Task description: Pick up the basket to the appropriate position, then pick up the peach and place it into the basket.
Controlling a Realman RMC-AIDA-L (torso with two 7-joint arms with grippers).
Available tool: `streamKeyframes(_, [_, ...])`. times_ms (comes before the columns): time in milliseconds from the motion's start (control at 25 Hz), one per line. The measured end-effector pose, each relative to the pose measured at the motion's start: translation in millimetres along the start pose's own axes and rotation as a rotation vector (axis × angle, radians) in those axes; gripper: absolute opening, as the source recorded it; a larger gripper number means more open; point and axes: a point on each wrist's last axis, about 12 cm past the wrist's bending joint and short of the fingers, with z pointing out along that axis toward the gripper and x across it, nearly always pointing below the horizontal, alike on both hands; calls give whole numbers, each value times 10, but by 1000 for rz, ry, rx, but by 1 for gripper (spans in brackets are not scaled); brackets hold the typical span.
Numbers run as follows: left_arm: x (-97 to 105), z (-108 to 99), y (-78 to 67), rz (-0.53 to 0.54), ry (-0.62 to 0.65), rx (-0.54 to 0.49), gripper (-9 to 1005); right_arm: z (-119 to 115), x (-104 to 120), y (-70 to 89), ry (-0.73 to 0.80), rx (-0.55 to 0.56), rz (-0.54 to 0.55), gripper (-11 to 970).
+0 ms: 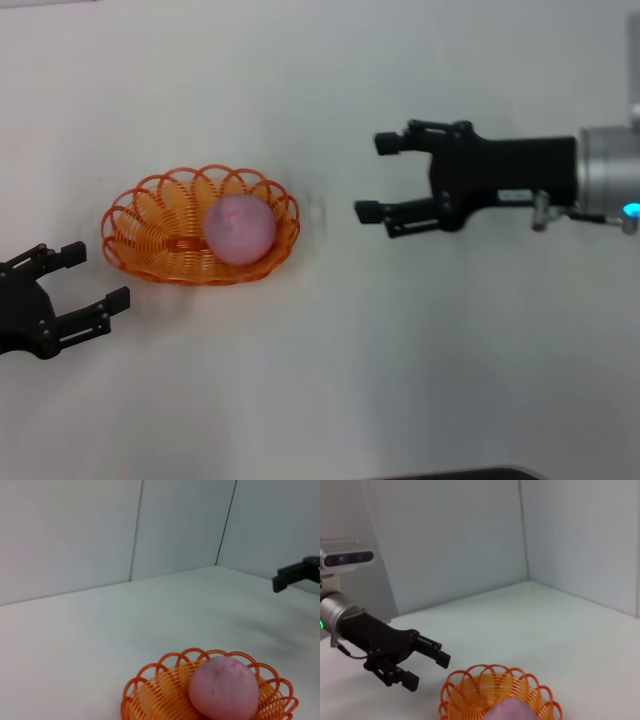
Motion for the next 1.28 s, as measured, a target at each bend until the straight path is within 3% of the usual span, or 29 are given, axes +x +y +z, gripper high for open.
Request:
streamKeyframes(360, [3, -3, 6, 5, 15, 6, 831, -101, 342, 97, -10, 5, -12, 959])
streamKeyframes(800, [68, -75, -23, -15, 14, -14, 831, -214, 804, 351, -16, 46, 6, 959])
streamKeyframes(1280, [88, -76, -48, -22, 15, -9, 831, -201, 802, 341, -16, 46, 10, 959])
